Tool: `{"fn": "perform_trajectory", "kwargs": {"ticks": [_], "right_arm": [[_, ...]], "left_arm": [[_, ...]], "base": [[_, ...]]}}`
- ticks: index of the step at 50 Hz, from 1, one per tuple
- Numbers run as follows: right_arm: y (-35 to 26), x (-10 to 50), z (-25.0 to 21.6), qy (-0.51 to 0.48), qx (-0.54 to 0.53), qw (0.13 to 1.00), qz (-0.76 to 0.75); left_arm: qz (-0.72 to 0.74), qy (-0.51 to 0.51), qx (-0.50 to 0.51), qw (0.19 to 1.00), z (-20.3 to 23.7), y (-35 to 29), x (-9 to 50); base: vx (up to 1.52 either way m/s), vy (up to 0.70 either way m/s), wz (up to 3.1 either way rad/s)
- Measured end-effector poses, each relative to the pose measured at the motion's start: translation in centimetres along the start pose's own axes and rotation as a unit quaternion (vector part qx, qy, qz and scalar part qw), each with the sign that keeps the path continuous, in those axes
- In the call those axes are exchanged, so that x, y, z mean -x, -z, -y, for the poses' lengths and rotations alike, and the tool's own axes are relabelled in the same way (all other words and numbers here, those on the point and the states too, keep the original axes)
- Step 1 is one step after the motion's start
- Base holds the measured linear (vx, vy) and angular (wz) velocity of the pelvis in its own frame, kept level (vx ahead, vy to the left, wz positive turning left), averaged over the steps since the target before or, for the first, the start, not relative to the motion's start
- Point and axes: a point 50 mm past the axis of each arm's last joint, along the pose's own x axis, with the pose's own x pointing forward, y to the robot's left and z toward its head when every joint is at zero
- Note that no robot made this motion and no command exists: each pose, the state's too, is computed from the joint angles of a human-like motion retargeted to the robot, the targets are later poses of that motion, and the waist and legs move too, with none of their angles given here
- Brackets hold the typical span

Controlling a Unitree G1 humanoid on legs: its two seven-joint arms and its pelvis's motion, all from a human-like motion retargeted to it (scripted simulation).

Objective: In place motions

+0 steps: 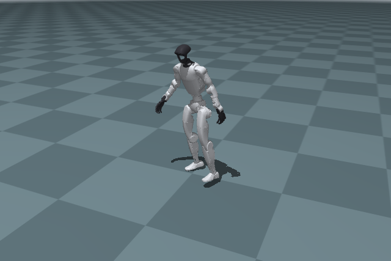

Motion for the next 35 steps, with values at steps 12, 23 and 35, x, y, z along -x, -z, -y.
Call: {"fn": "perform_trajectory", "kwargs": {"ticks": [12,23,35], "right_arm": [[12.9,7.8,-11.7,-0.061,-0.153,0.953,-0.253],[16.9,12.2,-13.8,-0.039,-0.276,0.871,-0.405],[11.1,5.1,-8.6,-0.004,-0.322,0.91,-0.26]], "left_arm": [[0.046,-0.082,-0.135,0.986,-0.4,-3.0,0.5],[-0.068,0.028,0.016,0.997,2.1,1.6,-0.8],[-0.14,0.095,0.148,0.974,7.4,7.7,-1.8]], "base": [[0.02,0.33,0.4],[-0.12,0.14,-0.23],[0.13,-0.06,0.01]]}}
